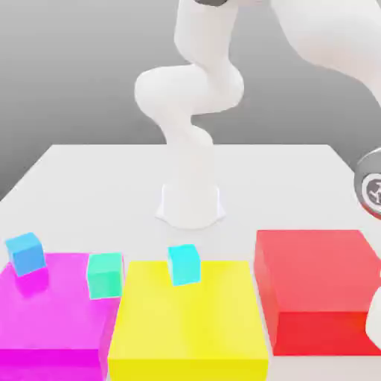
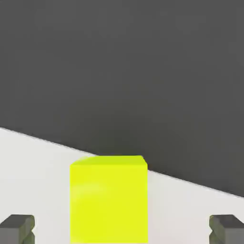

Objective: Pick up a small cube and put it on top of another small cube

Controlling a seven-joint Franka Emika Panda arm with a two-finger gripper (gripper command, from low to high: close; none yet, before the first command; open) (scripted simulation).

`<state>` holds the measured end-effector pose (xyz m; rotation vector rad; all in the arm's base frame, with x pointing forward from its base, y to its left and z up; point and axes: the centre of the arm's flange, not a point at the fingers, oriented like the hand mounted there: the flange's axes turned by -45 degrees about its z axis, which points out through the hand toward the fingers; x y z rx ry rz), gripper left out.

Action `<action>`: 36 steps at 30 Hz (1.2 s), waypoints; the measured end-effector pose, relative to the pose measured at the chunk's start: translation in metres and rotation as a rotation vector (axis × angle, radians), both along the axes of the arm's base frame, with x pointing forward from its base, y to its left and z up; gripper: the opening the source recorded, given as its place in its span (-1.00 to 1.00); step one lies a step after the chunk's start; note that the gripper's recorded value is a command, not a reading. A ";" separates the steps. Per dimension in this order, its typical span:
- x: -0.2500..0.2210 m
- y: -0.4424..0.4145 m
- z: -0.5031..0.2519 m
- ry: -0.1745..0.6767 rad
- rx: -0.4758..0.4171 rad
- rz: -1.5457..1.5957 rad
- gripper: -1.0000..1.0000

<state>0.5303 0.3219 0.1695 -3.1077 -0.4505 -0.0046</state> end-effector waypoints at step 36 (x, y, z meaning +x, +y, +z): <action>-0.139 -0.455 0.171 0.003 -0.002 -0.579 -1.00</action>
